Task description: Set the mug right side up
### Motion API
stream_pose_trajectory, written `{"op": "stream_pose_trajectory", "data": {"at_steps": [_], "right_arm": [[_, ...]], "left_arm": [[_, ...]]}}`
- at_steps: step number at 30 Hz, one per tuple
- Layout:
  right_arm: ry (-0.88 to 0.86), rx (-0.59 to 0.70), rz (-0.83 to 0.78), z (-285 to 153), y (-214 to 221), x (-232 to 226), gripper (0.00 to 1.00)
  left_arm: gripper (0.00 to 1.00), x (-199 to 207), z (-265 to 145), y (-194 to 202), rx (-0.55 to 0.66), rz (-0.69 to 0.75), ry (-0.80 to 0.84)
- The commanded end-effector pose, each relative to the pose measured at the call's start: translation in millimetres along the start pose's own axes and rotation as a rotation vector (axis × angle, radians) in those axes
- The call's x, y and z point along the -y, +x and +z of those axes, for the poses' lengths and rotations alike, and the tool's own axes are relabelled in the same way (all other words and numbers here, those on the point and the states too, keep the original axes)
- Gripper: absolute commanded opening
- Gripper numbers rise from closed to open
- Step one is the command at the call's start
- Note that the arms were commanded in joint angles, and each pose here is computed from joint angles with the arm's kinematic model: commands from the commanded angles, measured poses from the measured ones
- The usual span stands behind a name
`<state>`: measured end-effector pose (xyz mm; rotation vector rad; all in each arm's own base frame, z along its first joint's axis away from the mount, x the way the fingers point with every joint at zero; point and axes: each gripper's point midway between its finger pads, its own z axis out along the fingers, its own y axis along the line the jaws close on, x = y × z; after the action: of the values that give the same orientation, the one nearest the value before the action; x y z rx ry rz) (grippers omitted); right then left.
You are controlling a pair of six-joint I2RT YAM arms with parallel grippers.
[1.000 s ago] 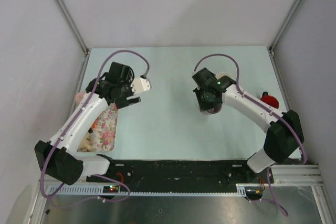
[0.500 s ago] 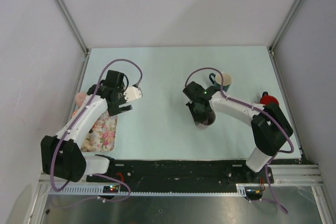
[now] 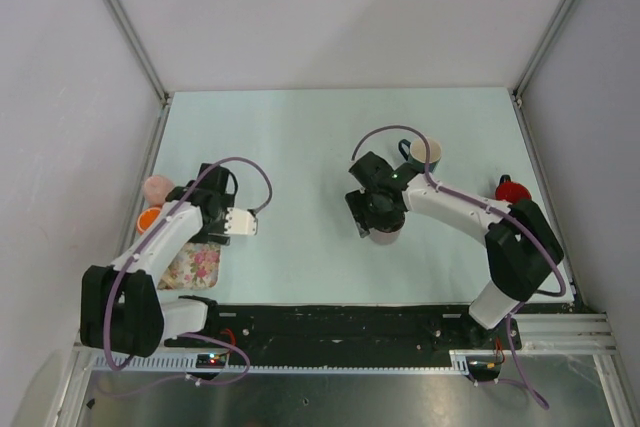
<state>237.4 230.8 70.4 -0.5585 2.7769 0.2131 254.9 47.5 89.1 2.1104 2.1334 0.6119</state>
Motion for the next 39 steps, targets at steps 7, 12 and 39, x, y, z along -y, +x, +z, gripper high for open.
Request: {"op": "stream_pose_trajectory", "data": {"at_steps": [7,12,39], "right_arm": [[-0.101,0.162,-0.085,-63.4,-44.8,-21.6,0.72],[-0.125,0.194,-0.085,-74.9,-53.3,-26.6,0.72],[-0.131,0.131,-0.098,-83.3,-61.5,-45.0,0.72]], "left_arm": [[0.74,8.3,-3.6,46.7,-0.159,0.201,0.030],[0.72,2.6,-10.9,50.9,-0.111,0.126,0.013],[0.74,-62.6,31.0,65.1,-0.097,0.120,0.023]]}}
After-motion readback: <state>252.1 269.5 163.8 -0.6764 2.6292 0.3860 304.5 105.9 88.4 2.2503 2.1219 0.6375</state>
